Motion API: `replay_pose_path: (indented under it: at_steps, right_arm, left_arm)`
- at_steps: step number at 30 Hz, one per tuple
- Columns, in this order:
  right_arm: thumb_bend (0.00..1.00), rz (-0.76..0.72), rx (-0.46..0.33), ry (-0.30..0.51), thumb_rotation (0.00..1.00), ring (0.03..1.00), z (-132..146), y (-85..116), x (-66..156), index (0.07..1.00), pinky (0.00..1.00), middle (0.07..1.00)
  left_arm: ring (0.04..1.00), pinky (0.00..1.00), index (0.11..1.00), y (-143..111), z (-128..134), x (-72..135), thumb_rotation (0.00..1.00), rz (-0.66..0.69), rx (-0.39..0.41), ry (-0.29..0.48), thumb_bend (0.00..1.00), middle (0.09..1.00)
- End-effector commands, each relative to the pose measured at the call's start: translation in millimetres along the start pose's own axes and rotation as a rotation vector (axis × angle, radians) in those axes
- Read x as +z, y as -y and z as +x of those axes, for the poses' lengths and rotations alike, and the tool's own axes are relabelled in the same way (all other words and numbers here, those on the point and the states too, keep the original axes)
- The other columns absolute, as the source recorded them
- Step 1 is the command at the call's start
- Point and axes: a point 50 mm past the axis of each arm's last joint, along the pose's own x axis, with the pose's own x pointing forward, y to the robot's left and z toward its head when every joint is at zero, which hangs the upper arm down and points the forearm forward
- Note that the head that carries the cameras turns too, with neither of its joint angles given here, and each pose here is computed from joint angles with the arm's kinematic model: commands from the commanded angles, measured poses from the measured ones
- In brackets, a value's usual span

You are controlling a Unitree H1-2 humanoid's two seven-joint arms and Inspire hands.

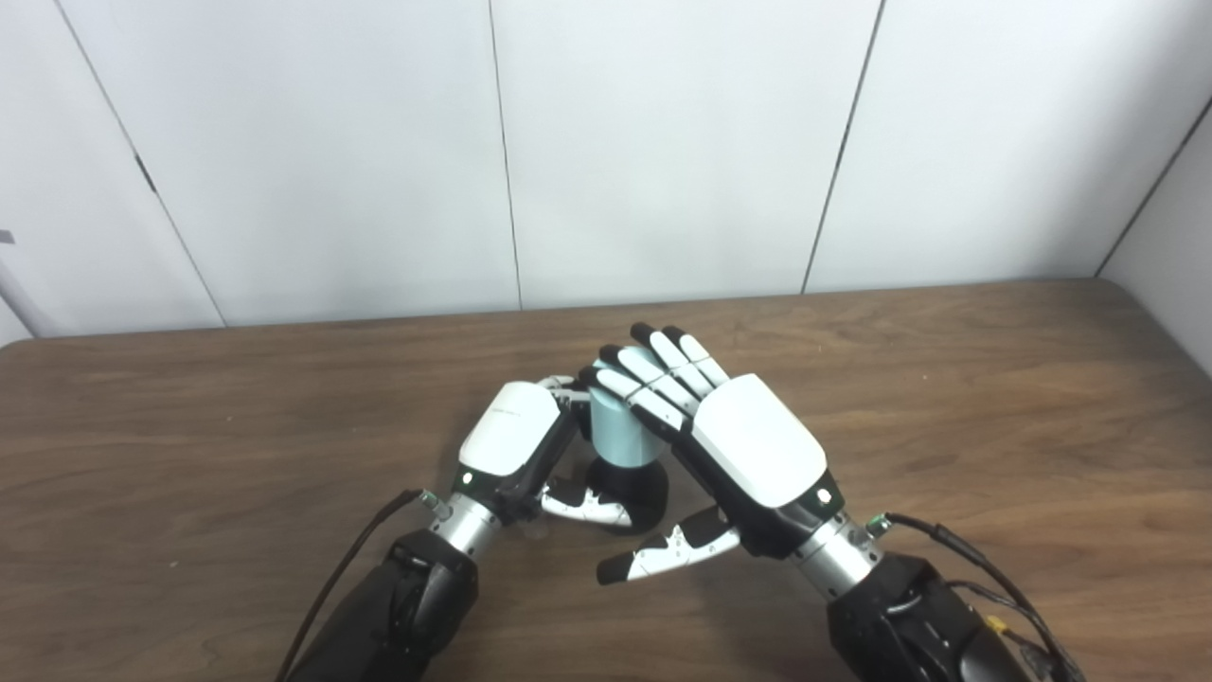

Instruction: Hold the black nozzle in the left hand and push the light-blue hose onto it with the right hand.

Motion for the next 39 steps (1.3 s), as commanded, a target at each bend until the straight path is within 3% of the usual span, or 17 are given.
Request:
replay_pose_path:
  at_steps: [1, 14, 21, 39]
  right_arm:
    - [0.96, -0.001, 0.289, -0.02, 0.78, 1.0, -27.6, -38.0, -9.9, 0.843, 1.0, 0.897]
    - [0.97, 0.027, 0.339, -0.029, 0.74, 1.0, -29.6, -41.5, -10.4, 0.856, 1.0, 0.906]
    - [0.98, 0.009, 0.416, -0.04, 0.81, 1.0, -34.7, -45.6, -9.9, 0.894, 1.0, 0.941]
    - [0.99, 0.01, 0.467, -0.047, 0.83, 1.0, -36.6, -51.0, -11.7, 0.905, 1.0, 0.955]
  left_arm:
    - [0.514, 0.77, 0.478, 110.8, -122.1, 2.5, 0.0, -0.147, -0.297, -0.238, 0.5, 0.452]
    - [0.513, 0.77, 0.481, 111.4, -121.9, 1.8, 0.0, -0.144, -0.293, -0.234, 0.5, 0.448]
    - [0.513, 0.77, 0.48, 109.4, -121.0, 2.8, 0.0, -0.145, -0.299, -0.24, 0.5, 0.452]
    - [0.513, 0.77, 0.487, 109.8, -120.5, 3.2, 0.0, -0.137, -0.3, -0.24, 0.5, 0.443]
